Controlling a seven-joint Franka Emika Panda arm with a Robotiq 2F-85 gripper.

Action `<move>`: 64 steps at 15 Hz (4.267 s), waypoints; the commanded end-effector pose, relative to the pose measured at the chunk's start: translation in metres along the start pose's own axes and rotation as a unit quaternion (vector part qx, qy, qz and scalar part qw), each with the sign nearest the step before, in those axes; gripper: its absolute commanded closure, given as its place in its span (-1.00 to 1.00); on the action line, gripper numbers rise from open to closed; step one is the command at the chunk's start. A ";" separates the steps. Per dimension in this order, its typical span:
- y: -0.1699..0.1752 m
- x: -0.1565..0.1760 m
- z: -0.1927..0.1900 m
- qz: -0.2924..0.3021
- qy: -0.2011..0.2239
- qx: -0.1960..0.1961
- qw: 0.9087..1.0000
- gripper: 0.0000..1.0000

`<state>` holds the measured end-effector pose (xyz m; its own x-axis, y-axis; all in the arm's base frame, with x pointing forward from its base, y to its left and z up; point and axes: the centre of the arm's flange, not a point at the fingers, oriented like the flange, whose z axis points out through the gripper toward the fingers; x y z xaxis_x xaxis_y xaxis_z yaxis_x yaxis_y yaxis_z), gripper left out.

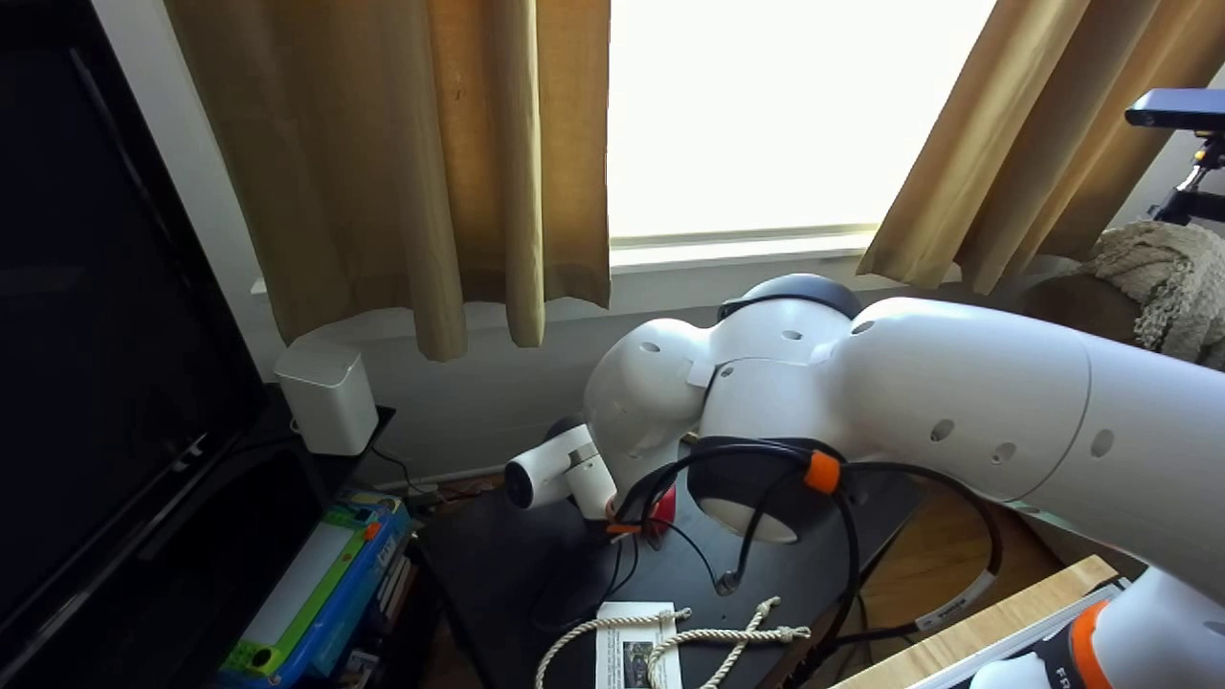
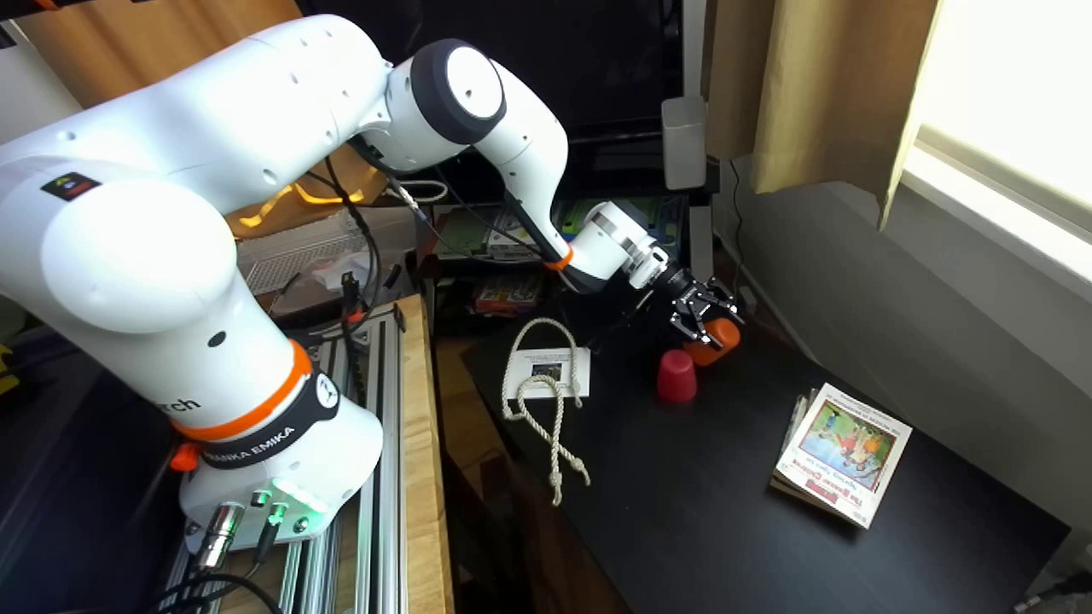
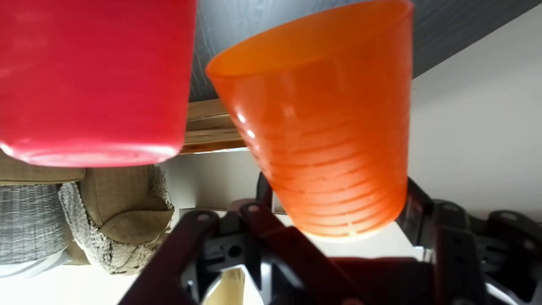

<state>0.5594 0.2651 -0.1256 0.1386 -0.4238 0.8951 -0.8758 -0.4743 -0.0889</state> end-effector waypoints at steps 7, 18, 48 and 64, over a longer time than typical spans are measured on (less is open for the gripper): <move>-0.012 -0.048 0.008 0.024 0.026 0.005 0.999 0.14; -0.007 -0.075 0.007 0.000 -0.002 0.014 1.000 -0.01; -0.050 0.104 0.004 -0.023 -0.217 -0.041 0.975 -1.00; 0.007 0.170 -0.037 -0.182 -0.400 -0.025 0.898 -1.00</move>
<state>0.5871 0.2234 0.0364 0.6502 -0.6956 0.3055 -0.7555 -0.6345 0.1632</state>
